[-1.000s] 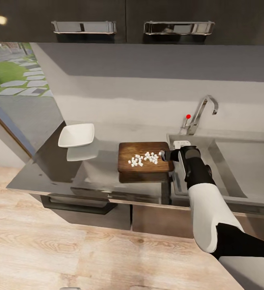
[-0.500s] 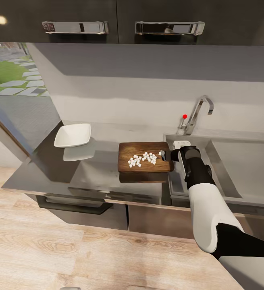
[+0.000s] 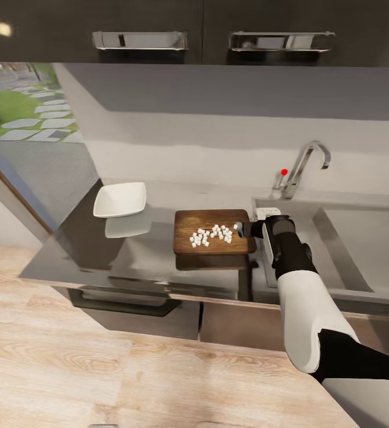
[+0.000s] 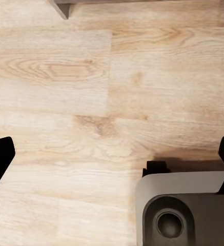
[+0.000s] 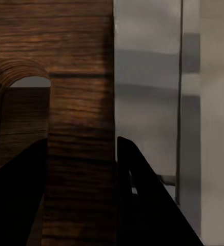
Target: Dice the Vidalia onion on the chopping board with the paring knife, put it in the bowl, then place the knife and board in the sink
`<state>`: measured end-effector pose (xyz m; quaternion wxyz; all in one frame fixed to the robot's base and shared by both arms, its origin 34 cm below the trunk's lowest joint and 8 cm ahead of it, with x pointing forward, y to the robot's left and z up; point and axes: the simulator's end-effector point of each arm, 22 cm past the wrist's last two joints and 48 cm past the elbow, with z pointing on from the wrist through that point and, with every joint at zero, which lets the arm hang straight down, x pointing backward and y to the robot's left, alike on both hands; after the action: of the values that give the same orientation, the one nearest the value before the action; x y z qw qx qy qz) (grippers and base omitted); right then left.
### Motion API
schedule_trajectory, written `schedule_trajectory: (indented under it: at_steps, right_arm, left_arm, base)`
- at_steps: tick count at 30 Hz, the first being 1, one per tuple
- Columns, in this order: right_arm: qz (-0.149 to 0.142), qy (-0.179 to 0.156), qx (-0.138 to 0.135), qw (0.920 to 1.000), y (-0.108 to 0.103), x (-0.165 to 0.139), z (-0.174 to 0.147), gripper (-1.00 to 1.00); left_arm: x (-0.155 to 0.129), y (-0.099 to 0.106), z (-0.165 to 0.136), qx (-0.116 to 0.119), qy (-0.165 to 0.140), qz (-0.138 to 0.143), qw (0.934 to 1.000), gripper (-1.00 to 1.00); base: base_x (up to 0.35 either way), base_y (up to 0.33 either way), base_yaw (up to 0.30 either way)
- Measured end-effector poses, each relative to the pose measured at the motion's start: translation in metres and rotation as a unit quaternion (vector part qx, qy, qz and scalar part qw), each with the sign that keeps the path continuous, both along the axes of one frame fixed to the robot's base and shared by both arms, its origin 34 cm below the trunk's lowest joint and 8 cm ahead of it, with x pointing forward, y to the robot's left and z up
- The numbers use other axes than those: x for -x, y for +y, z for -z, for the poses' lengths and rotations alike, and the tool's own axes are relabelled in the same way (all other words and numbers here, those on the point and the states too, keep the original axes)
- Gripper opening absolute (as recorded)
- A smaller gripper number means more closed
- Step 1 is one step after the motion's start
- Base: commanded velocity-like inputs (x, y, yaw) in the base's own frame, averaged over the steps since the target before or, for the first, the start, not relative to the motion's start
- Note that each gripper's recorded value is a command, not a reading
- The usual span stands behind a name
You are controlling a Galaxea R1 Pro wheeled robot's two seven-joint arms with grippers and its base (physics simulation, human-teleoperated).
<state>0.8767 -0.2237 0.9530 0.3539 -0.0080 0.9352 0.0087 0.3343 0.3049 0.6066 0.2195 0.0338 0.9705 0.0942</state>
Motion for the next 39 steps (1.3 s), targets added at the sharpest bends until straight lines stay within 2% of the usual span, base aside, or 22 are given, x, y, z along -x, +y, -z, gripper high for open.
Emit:
schedule_trajectory:
  at_steps: [5,19,31,39]
  right_arm:
    - [0.000,0.000,0.001,1.0000,-0.0004,-0.0001,0.0000,-1.00]
    - [0.000,0.000,0.002,1.0000,-0.0005,0.0001,0.0000,-1.00]
    - [0.000,0.000,0.002,1.0000,-0.0007,0.0003,-0.0002,-1.00]
    - [0.000,0.000,0.001,1.0000,-0.0004,-0.0001,0.0000,-1.00]
  left_arm:
    - [-0.0001,-0.0001,0.0000,0.000,0.000,0.000,1.0000,1.00]
    - [-0.0002,0.0000,-0.0001,0.000,0.000,0.000,1.0000,1.00]
    - [0.0002,0.0001,-0.0001,0.000,0.000,0.000,1.0000,1.00]
    - [0.0000,-0.0001,0.0000,0.000,0.000,0.000,1.0000,1.00]
  base:
    - [0.000,0.062,0.000]
    - [0.023,0.241,0.000]
    - [0.180,0.225,0.000]
    - [0.047,0.040,0.000]
